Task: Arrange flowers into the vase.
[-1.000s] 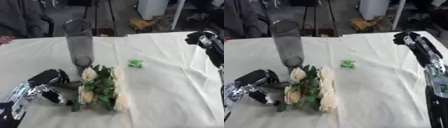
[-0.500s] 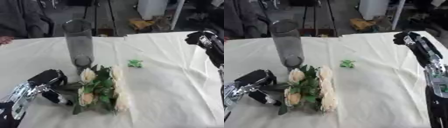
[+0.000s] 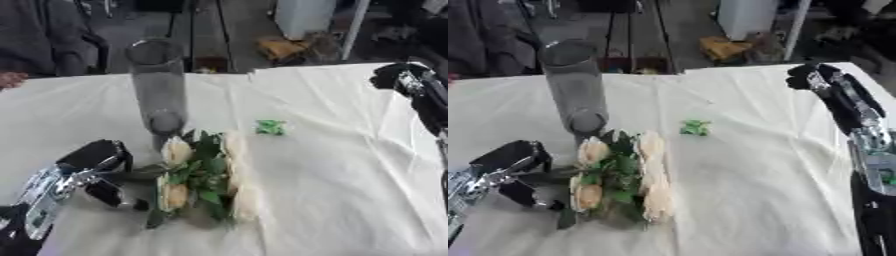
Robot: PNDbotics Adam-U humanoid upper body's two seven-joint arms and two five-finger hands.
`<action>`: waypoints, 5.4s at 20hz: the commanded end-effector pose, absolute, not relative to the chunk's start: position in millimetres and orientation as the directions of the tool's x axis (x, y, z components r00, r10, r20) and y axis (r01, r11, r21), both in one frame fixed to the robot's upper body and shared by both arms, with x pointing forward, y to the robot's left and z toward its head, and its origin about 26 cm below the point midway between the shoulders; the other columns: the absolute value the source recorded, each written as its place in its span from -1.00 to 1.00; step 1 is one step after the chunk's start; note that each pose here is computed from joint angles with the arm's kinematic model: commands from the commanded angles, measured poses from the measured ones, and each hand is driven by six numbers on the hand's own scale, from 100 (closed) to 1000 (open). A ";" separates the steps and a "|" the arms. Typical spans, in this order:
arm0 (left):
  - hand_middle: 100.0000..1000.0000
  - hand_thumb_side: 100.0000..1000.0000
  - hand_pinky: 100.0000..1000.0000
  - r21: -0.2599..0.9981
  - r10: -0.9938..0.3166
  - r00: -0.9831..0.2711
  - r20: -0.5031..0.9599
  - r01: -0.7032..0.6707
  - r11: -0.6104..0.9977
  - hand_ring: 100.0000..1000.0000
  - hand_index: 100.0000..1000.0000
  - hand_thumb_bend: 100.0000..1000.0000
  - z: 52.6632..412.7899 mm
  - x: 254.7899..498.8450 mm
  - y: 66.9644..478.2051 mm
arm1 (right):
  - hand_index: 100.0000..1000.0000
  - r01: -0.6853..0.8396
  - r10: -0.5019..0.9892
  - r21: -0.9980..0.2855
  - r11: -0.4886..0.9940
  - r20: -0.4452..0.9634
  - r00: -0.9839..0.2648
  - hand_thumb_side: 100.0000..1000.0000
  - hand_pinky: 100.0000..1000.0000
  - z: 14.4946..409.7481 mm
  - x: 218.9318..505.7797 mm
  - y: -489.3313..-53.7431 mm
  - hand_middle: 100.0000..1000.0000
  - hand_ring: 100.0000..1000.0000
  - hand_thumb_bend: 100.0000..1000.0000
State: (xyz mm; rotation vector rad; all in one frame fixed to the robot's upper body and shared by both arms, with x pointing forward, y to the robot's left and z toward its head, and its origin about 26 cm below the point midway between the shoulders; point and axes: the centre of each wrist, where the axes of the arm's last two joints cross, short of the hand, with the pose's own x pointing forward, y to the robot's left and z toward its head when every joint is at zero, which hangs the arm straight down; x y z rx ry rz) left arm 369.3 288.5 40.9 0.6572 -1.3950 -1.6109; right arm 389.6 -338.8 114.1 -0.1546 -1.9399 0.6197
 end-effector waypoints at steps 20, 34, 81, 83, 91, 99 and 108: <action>-0.77 -0.08 -0.63 0.917 -0.876 -0.389 0.286 0.376 0.132 -0.82 -0.26 0.54 16.9 365.3 279.5 | 0.38 -0.148 0.386 -0.505 0.850 0.789 -0.478 0.60 0.54 127.8 393.5 -340.2 -0.03 0.45 -1.00; -0.78 -0.11 -0.74 0.870 -0.861 -0.331 0.386 0.441 0.220 -0.91 -0.28 0.50 10.8 358.8 276.1 | 0.38 -0.147 0.385 -0.505 0.850 0.788 -0.480 0.60 0.54 128.5 394.3 -339.9 -0.03 0.45 -1.00; -1.00 0.54 -1.00 0.881 -0.807 -0.367 0.462 0.299 0.368 -1.00 -1.00 0.73 34.6 364.7 265.2 | 0.38 -0.146 0.383 -0.502 0.853 0.790 -0.479 0.61 0.54 128.4 393.5 -340.0 -0.03 0.45 -1.00; -1.00 0.53 -1.00 0.879 -0.794 -0.388 0.469 0.297 0.374 -1.00 -1.00 0.78 45.2 365.3 264.6 | 0.38 -0.145 0.383 -0.501 0.853 0.790 -0.479 0.61 0.54 128.5 393.4 -340.1 -0.03 0.45 -1.00; -1.00 0.47 -1.00 0.870 -0.730 -0.475 0.492 0.266 0.414 -1.00 -1.00 0.79 100.1 362.4 266.9 | 0.38 -0.142 0.385 -0.501 0.854 0.790 -0.477 0.62 0.54 128.5 392.9 -341.0 -0.03 0.45 -1.00; -1.00 0.43 -1.00 0.840 -0.675 -0.522 0.522 0.174 0.514 -1.00 -1.00 0.70 153.7 352.7 270.5 | 0.38 -0.139 0.387 -0.502 0.853 0.789 -0.477 0.61 0.54 129.0 392.8 -341.2 -0.03 0.45 -1.00; -1.00 0.40 -1.00 0.772 -0.601 -0.543 0.587 0.151 0.617 -1.00 -1.00 0.70 175.3 349.8 268.6 | 0.38 -0.138 0.387 -0.502 0.854 0.789 -0.477 0.61 0.54 129.1 393.1 -341.2 -0.03 0.45 -1.00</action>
